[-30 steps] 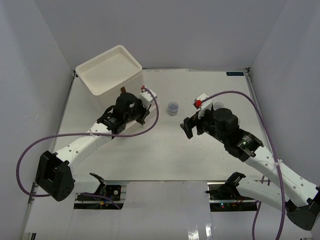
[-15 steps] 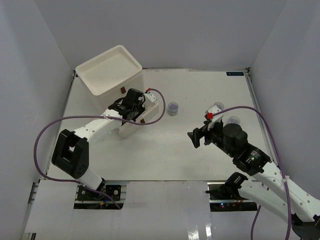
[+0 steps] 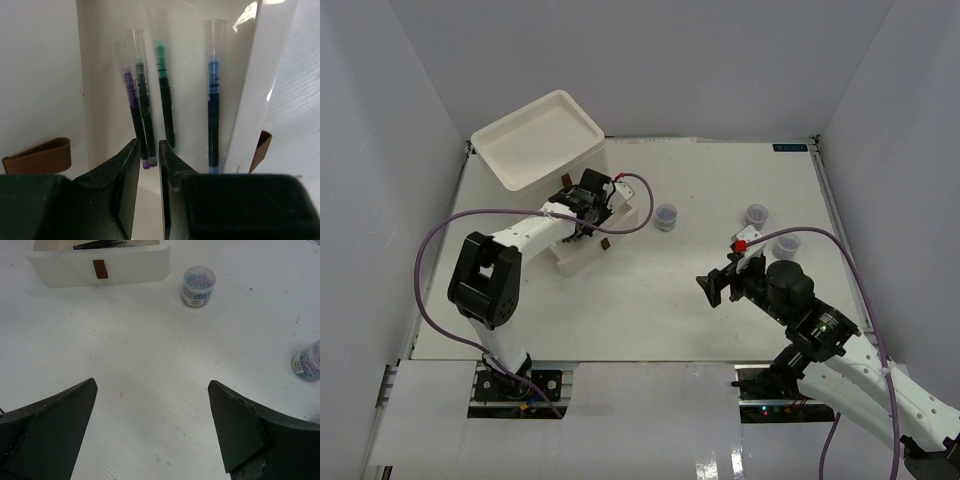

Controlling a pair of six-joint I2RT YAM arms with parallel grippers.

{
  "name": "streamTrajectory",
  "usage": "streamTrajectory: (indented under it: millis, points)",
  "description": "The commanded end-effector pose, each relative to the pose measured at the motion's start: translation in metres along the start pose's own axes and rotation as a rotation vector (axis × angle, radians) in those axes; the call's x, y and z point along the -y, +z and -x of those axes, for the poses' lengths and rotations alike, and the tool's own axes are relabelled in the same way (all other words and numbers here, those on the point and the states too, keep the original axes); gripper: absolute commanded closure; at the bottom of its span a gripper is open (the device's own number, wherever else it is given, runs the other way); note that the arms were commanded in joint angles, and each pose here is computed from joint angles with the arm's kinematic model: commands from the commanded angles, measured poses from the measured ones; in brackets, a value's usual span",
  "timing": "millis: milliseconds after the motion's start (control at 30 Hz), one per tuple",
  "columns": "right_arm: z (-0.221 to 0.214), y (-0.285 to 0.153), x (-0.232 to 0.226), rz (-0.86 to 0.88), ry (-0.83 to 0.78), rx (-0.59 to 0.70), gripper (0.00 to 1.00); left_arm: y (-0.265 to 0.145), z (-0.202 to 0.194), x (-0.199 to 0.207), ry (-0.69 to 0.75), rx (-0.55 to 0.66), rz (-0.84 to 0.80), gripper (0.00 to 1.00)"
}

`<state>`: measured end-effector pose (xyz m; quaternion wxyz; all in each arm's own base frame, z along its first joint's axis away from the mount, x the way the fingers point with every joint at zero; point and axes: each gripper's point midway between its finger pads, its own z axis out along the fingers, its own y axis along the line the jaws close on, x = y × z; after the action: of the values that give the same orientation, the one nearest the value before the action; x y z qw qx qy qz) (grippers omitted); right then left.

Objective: Sort the stationery into containers
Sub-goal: Place the pen in the drawer.

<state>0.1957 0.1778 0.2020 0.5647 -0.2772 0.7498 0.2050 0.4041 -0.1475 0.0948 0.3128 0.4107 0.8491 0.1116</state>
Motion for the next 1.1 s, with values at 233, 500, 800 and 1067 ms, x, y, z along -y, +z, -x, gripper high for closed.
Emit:
streamTrajectory:
  millis: [233, 500, 800, 1067]
  points:
    - [0.012, -0.004, 0.001, -0.004, 0.012, 0.078, 0.02, -0.02, 0.043, -0.025, -0.108, 0.109, 0.042, 0.59]
    - [0.009, -0.002, 0.001, -0.001, 0.019, 0.069, 0.02, -0.116, 0.106, -0.039, -0.425, 0.417, -0.045, 0.31]
    - [0.008, 0.002, -0.007, 0.033, 0.038, 0.056, 0.06, -0.18, 0.091, -0.059, -0.722, 0.534, 0.04, 0.02]
    - [0.003, 0.029, -0.02, 0.1, 0.006, 0.006, 0.1, -0.221, 0.067, -0.11, -0.912, 0.593, 0.258, 0.02]
